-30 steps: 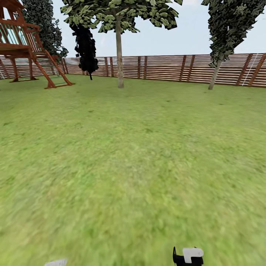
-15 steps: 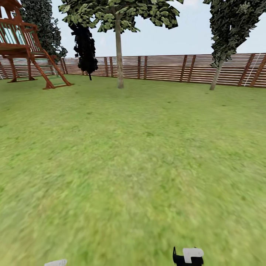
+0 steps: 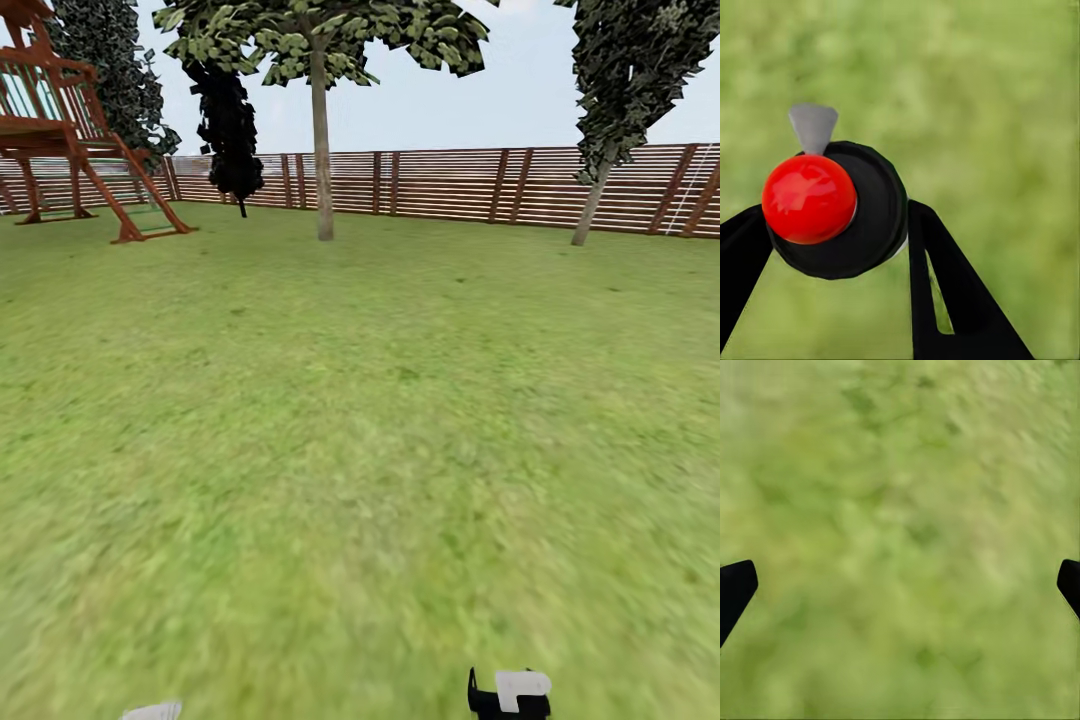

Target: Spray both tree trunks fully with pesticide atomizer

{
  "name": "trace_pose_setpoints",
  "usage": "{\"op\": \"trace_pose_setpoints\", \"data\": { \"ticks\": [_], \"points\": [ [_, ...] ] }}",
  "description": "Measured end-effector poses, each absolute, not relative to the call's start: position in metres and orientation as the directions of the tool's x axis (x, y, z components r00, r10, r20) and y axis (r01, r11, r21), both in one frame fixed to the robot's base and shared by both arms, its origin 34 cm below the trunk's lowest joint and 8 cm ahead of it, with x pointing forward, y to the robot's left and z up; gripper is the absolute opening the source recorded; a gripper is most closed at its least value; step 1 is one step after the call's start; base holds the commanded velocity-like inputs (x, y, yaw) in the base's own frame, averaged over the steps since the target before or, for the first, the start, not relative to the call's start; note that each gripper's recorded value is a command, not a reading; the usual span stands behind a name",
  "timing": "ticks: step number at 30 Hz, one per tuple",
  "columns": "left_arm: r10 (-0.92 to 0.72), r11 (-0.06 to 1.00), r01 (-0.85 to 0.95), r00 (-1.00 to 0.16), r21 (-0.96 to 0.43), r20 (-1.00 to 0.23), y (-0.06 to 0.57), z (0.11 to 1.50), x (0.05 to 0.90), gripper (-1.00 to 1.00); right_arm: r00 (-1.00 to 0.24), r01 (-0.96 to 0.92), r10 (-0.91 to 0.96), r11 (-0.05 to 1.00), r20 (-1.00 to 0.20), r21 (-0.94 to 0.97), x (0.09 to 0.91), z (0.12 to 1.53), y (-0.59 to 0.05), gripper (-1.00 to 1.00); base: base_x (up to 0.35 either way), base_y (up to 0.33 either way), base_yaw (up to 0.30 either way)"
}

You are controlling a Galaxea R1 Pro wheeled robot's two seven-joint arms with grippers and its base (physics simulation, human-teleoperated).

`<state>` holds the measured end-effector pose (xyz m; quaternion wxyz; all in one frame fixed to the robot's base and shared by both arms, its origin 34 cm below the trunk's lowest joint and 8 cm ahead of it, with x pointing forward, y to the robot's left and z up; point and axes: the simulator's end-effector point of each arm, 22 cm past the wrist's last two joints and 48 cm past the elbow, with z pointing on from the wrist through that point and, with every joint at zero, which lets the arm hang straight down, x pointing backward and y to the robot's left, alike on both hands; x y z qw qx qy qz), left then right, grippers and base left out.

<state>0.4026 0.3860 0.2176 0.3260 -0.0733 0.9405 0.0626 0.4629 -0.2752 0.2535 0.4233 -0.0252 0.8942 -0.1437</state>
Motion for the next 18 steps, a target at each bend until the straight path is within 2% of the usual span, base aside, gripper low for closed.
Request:
{"op": "trace_pose_setpoints", "data": {
  "ticks": [18],
  "points": [
    [-0.097,0.981,-0.179,-0.777,0.070,-0.623,0.3860,0.2177,0.4027,-1.00,-0.641,0.077,-0.167,0.957,-0.750,-0.279,0.4628,0.2534,-0.2757,1.00,0.339,0.000,0.000]
  ]
}}
